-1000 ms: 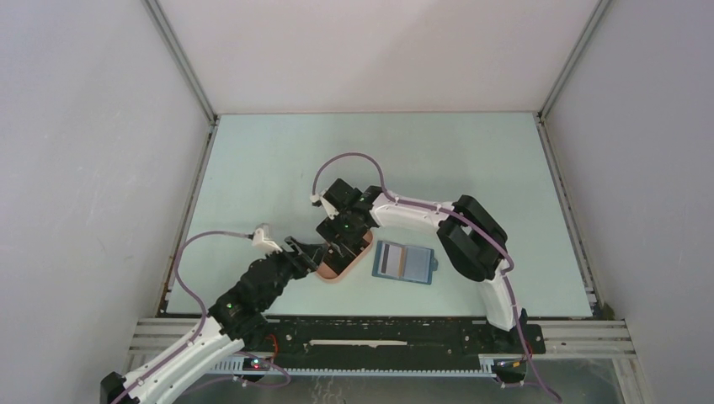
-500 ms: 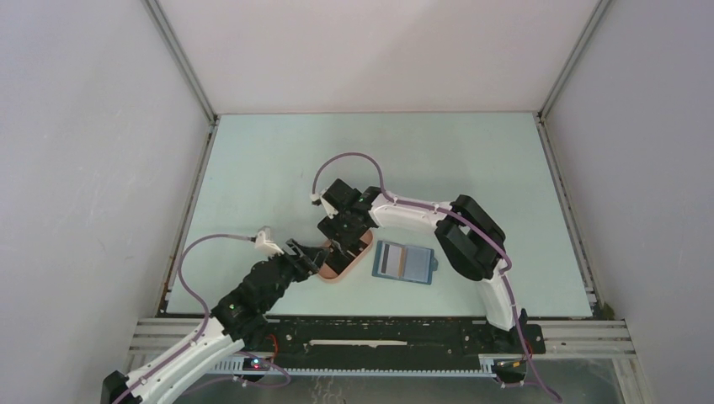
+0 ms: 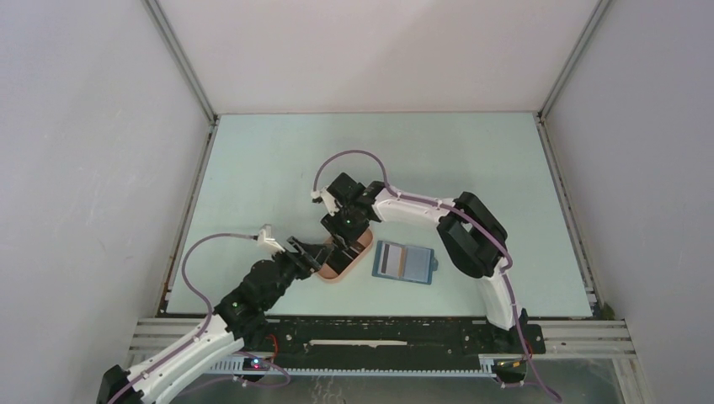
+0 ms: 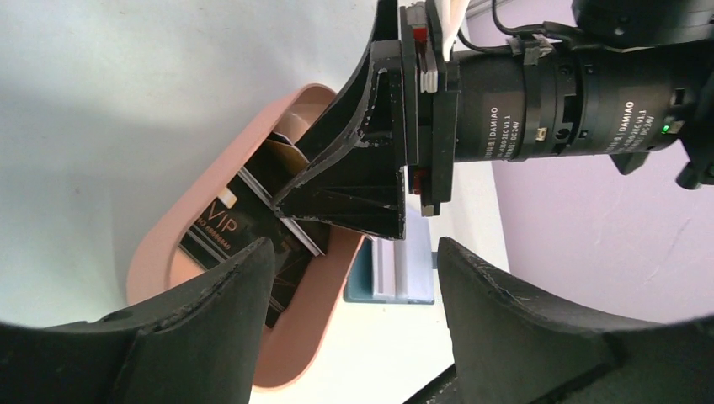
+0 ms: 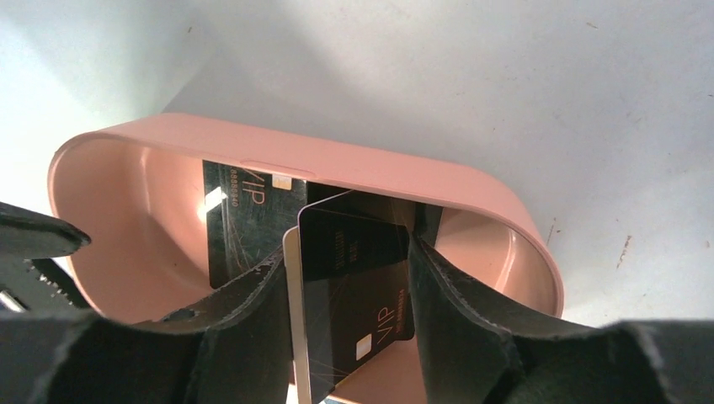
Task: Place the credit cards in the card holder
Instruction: Pick up the credit card from the storage box.
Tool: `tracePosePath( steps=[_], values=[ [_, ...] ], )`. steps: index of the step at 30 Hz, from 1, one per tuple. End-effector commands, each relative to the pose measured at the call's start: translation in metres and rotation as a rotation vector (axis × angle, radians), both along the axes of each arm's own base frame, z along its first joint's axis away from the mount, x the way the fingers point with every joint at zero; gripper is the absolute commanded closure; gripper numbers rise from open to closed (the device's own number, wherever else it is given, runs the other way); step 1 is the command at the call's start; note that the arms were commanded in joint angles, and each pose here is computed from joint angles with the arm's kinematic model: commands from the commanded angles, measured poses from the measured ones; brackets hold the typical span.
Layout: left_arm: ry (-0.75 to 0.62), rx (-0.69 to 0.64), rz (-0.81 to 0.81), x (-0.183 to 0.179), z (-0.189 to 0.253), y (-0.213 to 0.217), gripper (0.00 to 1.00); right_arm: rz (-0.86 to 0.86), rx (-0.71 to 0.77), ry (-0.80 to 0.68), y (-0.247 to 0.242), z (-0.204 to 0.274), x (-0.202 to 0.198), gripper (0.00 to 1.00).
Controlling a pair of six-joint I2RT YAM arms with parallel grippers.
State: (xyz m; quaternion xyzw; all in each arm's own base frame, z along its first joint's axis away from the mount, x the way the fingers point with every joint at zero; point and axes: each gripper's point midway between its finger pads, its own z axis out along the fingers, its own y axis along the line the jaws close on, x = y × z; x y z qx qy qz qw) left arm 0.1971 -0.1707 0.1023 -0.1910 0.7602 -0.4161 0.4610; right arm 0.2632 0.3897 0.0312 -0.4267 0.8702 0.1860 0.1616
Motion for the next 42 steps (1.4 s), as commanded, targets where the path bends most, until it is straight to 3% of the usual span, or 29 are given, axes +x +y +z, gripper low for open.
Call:
tracePosePath(
  steps=[1,6,15,22,29,36,42],
  values=[
    [0.001,-0.069,-0.021,0.000,-0.005,-0.008,0.25,0.052,0.040,0.079,-0.002,0.007,-0.008,0.48],
    [0.004,-0.103,-0.030,0.000,-0.001,-0.013,0.25,0.061,0.073,0.134,-0.005,0.013,-0.007,0.50],
    [0.074,-0.221,0.052,0.006,-0.005,-0.009,0.31,0.133,0.136,0.216,-0.011,0.023,-0.012,0.42],
    [0.139,-0.223,0.089,0.009,-0.013,-0.009,0.34,0.119,0.125,0.201,-0.014,0.024,-0.007,0.49],
    [0.171,-0.193,0.065,0.009,-0.019,-0.015,0.34,0.126,0.057,0.145,-0.009,0.014,-0.008,0.24],
    [0.217,-0.176,0.102,0.006,-0.035,-0.007,0.34,0.136,0.012,0.172,-0.008,-0.005,-0.015,0.26],
    [0.246,-0.168,0.126,0.006,-0.040,-0.004,0.40,0.177,0.106,0.313,-0.001,0.003,-0.033,0.33]
  ],
)
